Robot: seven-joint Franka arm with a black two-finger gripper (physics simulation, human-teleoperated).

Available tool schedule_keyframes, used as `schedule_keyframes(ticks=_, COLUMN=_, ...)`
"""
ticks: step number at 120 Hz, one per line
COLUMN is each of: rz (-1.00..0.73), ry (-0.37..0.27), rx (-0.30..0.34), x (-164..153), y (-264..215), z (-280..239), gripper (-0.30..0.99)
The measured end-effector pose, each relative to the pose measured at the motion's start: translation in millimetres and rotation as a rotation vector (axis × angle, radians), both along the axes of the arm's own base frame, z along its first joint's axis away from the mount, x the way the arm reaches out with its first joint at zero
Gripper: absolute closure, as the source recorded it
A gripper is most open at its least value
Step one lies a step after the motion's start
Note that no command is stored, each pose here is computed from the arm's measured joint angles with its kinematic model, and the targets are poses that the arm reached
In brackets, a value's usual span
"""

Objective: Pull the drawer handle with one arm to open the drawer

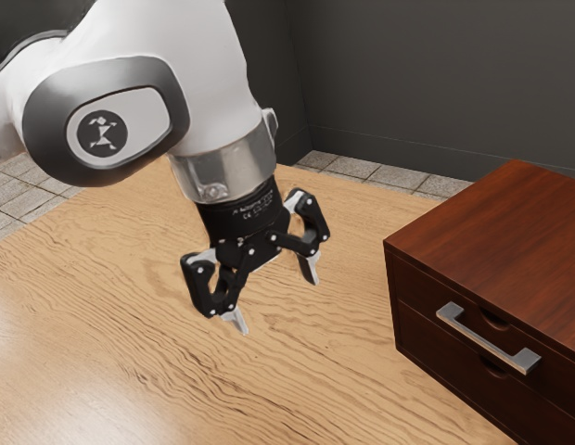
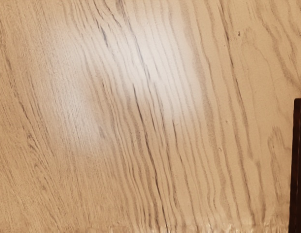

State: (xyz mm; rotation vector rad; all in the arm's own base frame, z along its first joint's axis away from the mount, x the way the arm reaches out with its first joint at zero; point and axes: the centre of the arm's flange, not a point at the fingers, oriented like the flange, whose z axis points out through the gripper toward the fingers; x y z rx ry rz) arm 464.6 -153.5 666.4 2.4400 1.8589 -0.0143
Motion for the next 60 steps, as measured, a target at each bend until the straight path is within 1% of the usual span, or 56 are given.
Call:
schedule_keyframes(ticks=15, rz=-0.045, ry=-0.020, rx=-0.025, x=0.2, y=-40.4, z=-14.2, gripper=0.00)
schedule_keyframes(ticks=29, rz=-0.043, ry=-0.043, rx=-0.058, x=4.1, y=-55.2, z=-25.2, gripper=0.00)
schedule_keyframes(ticks=60, rz=-0.057, ry=-0.087, rx=-0.102, x=10.0, y=-94.3, z=-38.7, gripper=0.00)
